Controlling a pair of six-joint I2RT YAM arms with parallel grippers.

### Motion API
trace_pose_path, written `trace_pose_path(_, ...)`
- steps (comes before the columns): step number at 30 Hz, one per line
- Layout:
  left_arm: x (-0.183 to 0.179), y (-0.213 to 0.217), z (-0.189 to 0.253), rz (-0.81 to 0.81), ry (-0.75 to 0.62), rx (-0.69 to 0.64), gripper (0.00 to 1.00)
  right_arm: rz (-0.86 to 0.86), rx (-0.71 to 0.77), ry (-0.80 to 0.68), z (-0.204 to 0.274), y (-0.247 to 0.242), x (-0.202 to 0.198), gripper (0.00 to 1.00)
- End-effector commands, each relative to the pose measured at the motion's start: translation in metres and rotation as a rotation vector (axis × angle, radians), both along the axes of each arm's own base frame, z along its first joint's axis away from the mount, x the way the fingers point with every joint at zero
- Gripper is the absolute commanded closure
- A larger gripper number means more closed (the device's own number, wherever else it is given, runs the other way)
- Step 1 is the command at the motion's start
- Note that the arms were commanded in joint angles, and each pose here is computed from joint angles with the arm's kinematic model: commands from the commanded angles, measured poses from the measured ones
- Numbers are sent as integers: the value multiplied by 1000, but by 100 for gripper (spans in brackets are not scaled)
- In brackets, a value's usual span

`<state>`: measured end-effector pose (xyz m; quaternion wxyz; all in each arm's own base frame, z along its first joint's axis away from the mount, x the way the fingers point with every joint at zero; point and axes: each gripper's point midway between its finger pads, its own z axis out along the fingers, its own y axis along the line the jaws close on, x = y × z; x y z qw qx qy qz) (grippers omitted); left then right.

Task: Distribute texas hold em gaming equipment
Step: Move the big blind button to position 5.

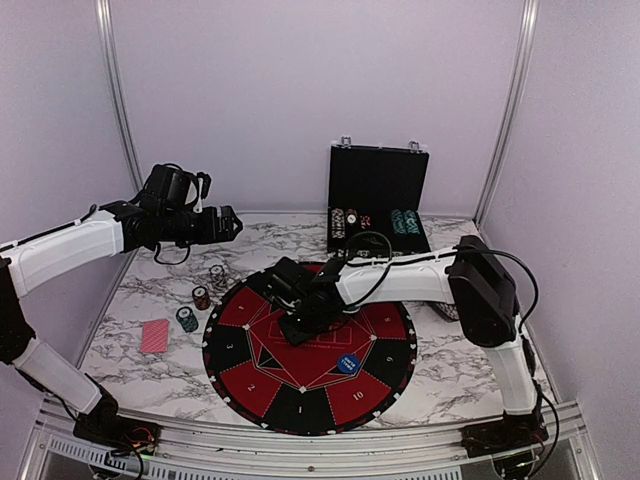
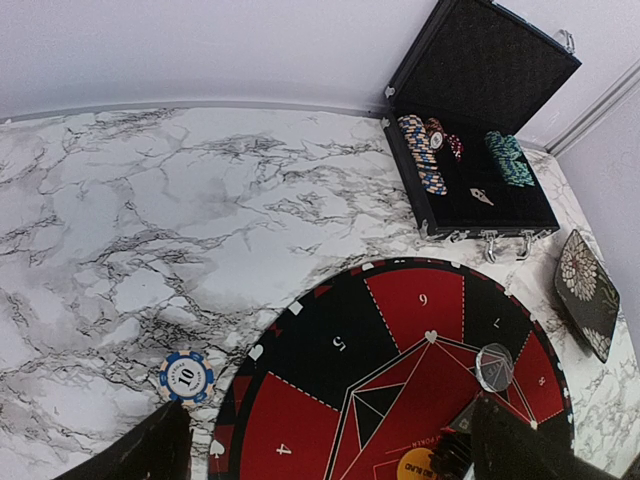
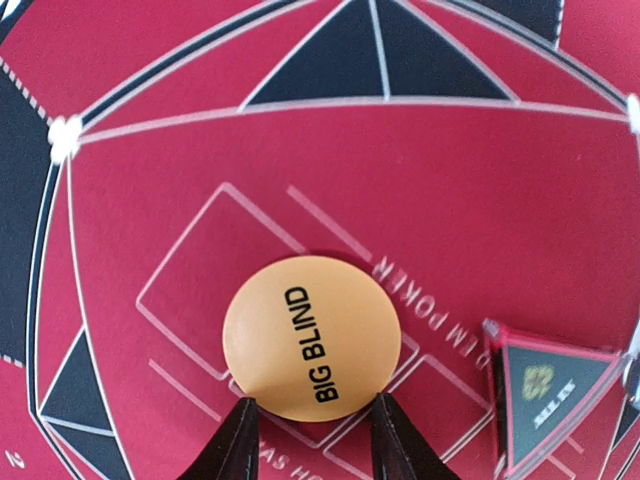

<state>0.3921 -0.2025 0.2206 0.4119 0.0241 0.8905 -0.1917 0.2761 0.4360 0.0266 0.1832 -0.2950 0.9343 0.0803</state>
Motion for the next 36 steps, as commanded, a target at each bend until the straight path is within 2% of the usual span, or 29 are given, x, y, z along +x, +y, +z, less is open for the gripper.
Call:
trace_pose_path(1,0,7,6,14,-26,7,1,-9,-19,-42,-3,2,23,63)
trace_pose_path(19,2,9,4,22,-23,12,1,-19,-16,-91,-11,15,66,64)
trace_pose_path(36,5,12,2,32,-19,16,1,-10,3,-107,-13,24,87,64)
